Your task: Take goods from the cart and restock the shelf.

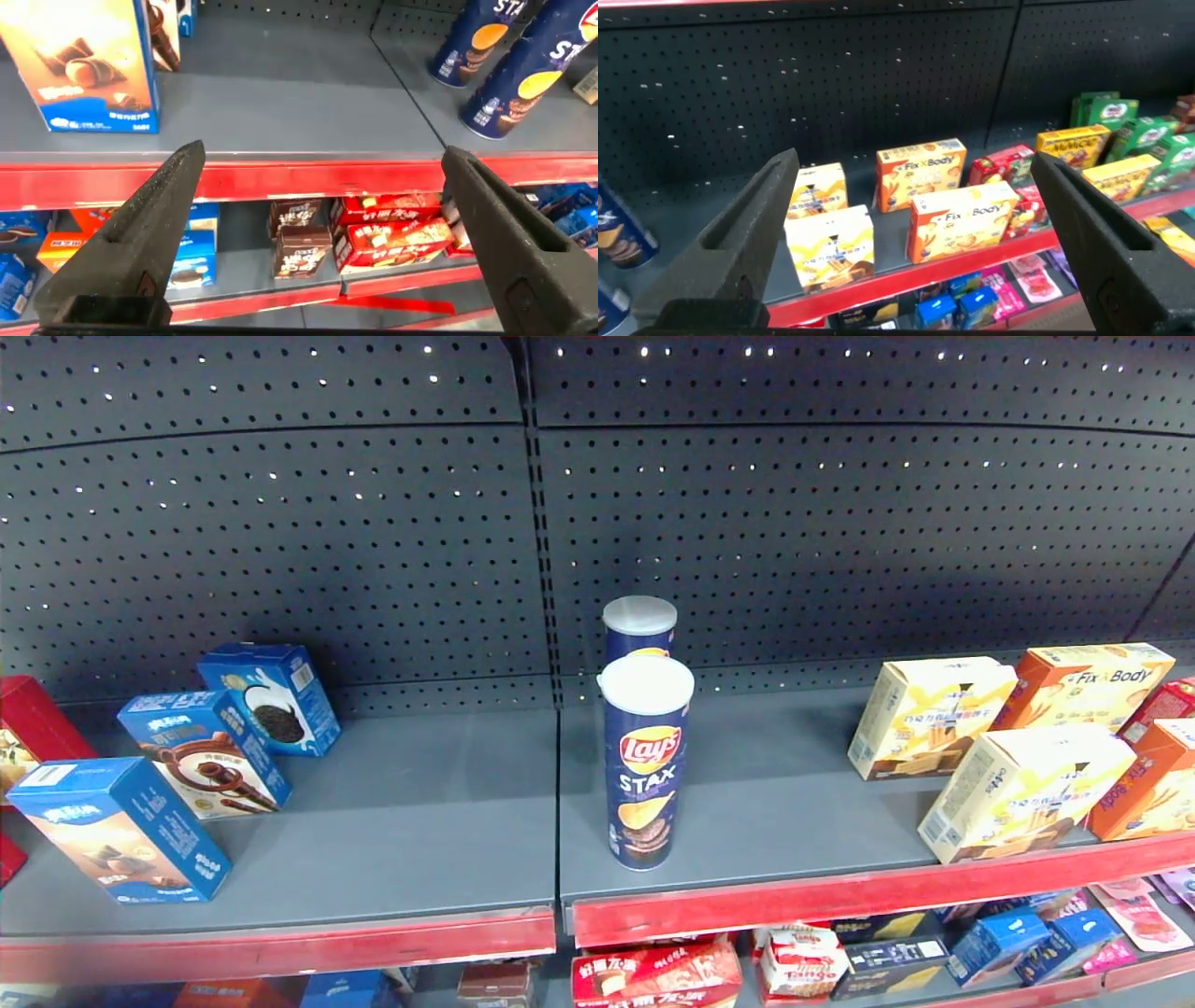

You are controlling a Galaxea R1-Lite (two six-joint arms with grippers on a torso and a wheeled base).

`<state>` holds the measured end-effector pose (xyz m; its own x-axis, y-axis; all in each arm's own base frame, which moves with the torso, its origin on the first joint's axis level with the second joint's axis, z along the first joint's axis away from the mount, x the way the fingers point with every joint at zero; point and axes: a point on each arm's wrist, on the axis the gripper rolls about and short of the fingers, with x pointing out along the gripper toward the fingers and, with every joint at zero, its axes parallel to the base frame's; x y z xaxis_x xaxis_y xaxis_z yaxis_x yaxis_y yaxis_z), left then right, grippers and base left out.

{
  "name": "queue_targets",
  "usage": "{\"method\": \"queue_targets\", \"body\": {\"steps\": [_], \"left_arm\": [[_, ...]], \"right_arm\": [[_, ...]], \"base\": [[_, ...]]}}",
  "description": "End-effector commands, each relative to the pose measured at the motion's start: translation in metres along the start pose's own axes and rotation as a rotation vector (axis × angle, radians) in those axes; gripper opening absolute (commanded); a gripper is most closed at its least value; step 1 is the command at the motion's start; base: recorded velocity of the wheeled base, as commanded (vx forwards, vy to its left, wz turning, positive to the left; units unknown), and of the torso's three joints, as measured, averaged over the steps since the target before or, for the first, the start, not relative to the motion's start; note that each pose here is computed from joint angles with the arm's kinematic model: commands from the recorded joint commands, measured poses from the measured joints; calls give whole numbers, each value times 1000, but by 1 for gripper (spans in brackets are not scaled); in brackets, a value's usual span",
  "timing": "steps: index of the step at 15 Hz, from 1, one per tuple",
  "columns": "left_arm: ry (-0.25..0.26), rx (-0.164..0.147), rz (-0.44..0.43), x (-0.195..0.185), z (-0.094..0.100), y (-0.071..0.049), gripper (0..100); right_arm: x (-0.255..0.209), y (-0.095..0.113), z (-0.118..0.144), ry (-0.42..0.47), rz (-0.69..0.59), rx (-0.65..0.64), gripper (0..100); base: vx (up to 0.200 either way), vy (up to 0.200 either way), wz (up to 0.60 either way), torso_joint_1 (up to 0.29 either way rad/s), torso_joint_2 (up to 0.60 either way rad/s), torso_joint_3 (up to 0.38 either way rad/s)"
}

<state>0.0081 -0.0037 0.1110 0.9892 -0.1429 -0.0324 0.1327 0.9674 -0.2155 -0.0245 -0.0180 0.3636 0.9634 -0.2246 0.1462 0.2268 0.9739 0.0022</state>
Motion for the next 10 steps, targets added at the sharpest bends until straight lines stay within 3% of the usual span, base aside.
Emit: {"method": "queue_targets", "body": {"steps": [1,2,4,6,8,9,10], "left_arm": [[-3,6,2,-7,-8,0,100],[-6,16,1,-13,-14,1,100],[-27,73,19,-27,-28,1,100],[-37,98,125,-27,-27,4,100],[-73,167,244,-26,-27,7,100],[-72,177,263,-26,-27,7,100],[-65,206,354,-27,-28,9,100]], "right_arm": [[4,2,0,12,-6,-8,100],[5,3,0,15,-9,-10,100],[7,4,1,16,-13,-17,100],[6,4,1,15,-22,-64,100],[4,3,0,14,-27,-71,100],[4,3,0,14,-31,-72,100],[1,2,-1,11,-48,-72,100]], "base": [[0,0,0,0,0,0],[0,0,0,0,0,0],[0,0,0,0,0,0],[0,0,0,0,0,0],[0,0,0,0,0,0],[0,0,0,0,0,0],[0,0,0,0,0,0]]}}
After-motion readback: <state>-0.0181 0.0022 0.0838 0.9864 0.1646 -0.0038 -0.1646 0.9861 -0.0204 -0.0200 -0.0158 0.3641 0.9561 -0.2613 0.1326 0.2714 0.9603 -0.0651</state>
